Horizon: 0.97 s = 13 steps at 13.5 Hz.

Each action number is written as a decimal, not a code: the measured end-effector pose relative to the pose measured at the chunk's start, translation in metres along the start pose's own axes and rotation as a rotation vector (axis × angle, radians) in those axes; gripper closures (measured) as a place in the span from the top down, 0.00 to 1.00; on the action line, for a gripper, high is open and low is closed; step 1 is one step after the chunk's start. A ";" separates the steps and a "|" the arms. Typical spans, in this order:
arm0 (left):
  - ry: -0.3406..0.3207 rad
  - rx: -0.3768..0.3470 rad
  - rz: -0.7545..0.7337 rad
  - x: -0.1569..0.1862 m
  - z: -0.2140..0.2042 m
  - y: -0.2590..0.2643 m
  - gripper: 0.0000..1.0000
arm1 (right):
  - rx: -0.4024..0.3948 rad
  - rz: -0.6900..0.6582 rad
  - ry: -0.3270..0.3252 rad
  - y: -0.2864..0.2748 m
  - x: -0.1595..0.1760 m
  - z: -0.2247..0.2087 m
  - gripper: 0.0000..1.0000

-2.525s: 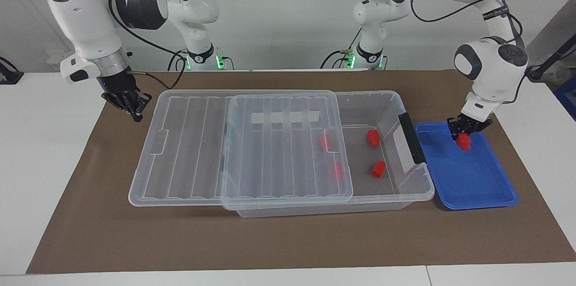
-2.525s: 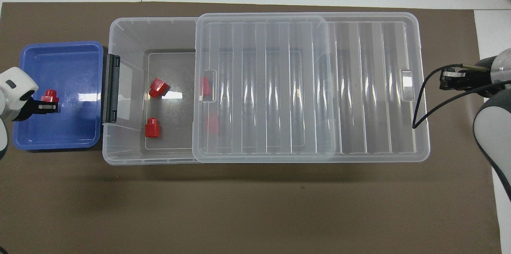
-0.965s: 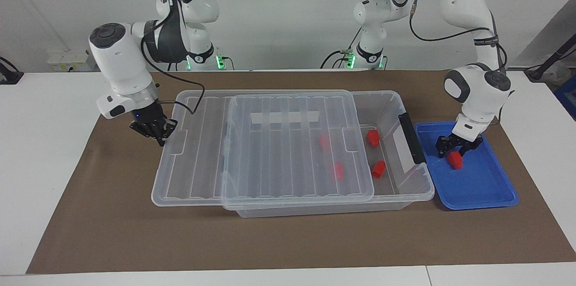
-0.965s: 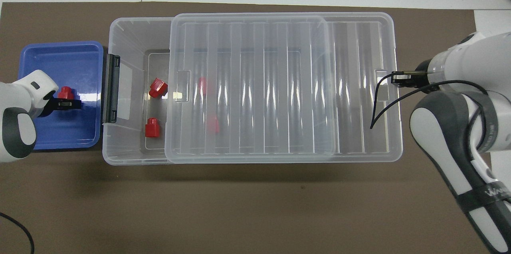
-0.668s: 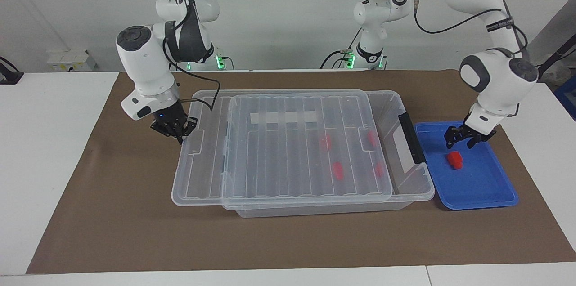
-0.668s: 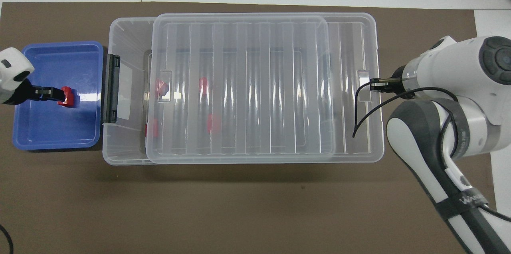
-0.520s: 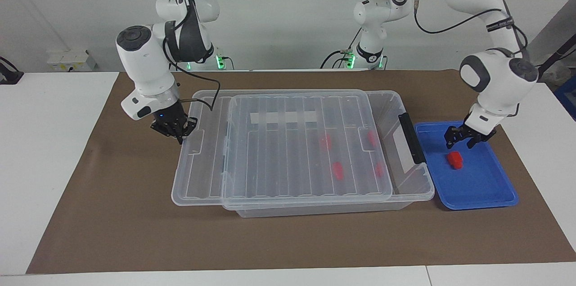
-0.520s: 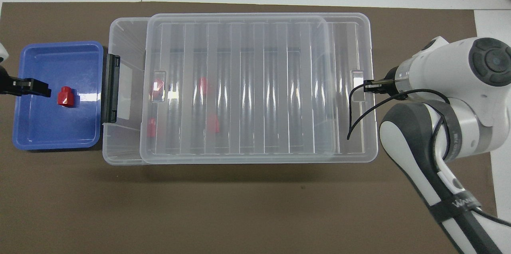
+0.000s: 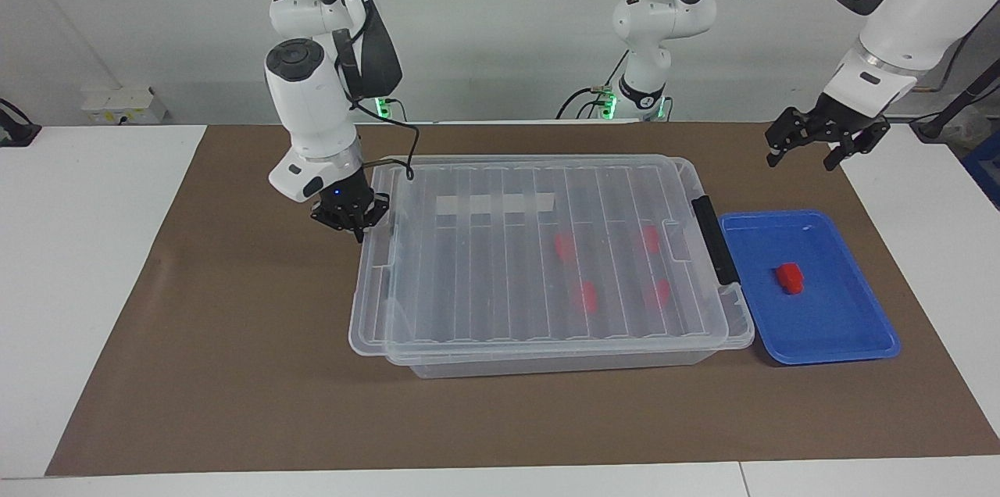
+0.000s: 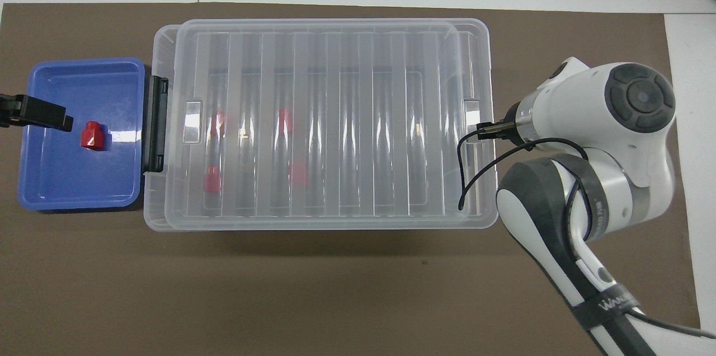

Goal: Place red block in blue tray from box

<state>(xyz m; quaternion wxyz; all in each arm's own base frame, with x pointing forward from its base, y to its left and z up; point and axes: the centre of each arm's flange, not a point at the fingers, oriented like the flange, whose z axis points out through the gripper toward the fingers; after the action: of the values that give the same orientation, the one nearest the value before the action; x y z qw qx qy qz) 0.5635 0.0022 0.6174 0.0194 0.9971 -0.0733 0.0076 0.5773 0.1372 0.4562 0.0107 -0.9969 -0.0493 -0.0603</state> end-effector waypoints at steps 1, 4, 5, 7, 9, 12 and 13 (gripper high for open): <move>-0.003 0.000 0.000 -0.003 -0.001 0.001 1.00 | 0.000 -0.003 -0.001 -0.002 0.000 0.000 0.01; -0.017 -0.002 -0.007 -0.005 0.006 -0.003 1.00 | 0.005 -0.031 -0.001 -0.019 -0.003 0.000 0.01; -0.018 -0.002 -0.005 -0.005 0.007 -0.002 1.00 | 0.006 -0.040 -0.001 -0.024 -0.004 0.000 0.01; -0.018 -0.003 0.010 -0.004 0.008 0.004 1.00 | 0.007 -0.049 -0.002 -0.029 -0.005 0.000 0.01; -0.026 -0.002 0.056 0.000 0.014 0.041 1.00 | 0.007 -0.049 -0.001 -0.030 -0.005 0.000 0.01; -0.032 0.004 0.047 0.002 0.021 0.066 1.00 | 0.007 -0.038 0.003 -0.023 -0.004 -0.001 0.01; -0.032 0.004 0.041 0.002 0.021 0.063 1.00 | 0.006 -0.030 0.008 -0.019 -0.002 -0.004 0.01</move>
<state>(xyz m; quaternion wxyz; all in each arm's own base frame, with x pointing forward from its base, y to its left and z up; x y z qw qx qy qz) 0.5567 -0.0613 0.5988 0.0158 0.9954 -0.0942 -0.0080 0.5728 0.1557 0.4597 0.0132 -0.9958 -0.0644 -0.0641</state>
